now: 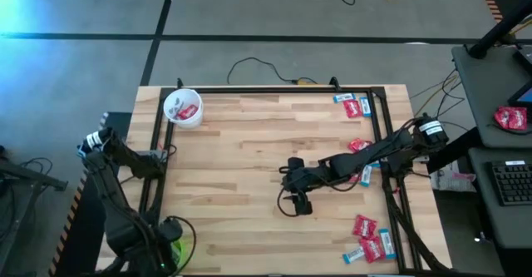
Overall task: Sort candy by brand, put in halloween buckets
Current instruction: Put the blue chocolate bar into the green bucket, then put the red candy into the white bucket
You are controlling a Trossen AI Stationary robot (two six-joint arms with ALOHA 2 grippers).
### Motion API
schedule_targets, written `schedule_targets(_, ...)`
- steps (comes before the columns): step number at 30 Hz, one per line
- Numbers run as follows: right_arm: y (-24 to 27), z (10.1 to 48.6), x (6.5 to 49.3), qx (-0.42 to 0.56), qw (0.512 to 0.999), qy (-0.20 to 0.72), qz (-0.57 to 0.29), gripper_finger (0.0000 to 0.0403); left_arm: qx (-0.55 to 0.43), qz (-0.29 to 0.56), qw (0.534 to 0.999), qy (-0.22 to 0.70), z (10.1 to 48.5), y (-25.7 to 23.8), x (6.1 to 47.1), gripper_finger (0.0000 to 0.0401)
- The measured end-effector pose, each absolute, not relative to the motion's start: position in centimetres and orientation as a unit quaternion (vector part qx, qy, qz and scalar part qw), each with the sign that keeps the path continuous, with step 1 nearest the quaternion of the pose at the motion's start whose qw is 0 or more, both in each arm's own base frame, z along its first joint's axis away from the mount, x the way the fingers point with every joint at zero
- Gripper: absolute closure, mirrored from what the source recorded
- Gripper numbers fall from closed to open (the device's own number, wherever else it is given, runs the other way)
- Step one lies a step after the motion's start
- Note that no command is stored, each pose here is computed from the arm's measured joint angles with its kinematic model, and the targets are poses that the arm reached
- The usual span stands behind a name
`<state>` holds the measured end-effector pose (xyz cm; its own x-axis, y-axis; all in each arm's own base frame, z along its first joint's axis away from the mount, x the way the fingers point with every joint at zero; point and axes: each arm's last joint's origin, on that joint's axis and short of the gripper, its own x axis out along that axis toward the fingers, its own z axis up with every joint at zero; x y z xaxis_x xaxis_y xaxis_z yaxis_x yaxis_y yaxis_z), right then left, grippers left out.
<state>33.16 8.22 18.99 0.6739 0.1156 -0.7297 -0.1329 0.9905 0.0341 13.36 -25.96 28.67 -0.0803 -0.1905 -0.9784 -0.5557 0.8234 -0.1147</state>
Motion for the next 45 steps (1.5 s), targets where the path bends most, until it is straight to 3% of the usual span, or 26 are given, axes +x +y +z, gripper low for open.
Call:
schedule_targets(7,8.0,19.2,33.3,-0.024,0.916,0.396,0.067,0.0183,-0.269,0.159,0.579,0.753,27.9,-25.8,14.1,0.0228)
schedule_targets(13,8.1,23.2,34.1,-0.035,0.92,0.385,0.062,0.0183,-0.266,0.125,0.605,0.74,30.7,-24.7,14.9,0.018)
schedule_targets(19,7.8,24.4,33.1,-0.011,0.88,0.473,0.035,0.0183,-0.261,0.098,0.615,0.738,31.8,-23.5,16.3,0.0168)
schedule_targets(21,7.7,24.0,32.3,0.01,0.856,0.516,0.012,0.0183,-0.246,0.078,0.628,0.735,31.7,-22.8,17.3,0.0168)
schedule_targets(23,7.4,23.2,31.3,0.037,0.824,0.564,-0.021,0.0183,-0.21,0.06,0.669,0.711,31.7,-21.7,18.7,0.0168)
schedule_targets(28,6.4,21.6,28.4,0.056,0.742,0.652,-0.149,0.0183,-0.042,0.045,0.788,0.613,31.7,-18.3,22.4,0.0168)
schedule_targets(33,4.7,19.6,26.0,0.074,0.662,0.706,-0.24,0.0183,0.111,0.066,0.855,0.503,31.3,-15.4,26.2,0.0168)
schedule_targets(38,3.8,17.9,23.9,0.099,0.588,0.759,-0.262,0.0183,0.164,0.064,0.878,0.445,28.5,-13.3,29.1,0.017)
schedule_targets(45,1.9,15.2,22.0,0.12,0.524,0.793,-0.287,0.0183,0.113,0.056,0.888,0.442,18.9,-9.4,29.2,0.0171)
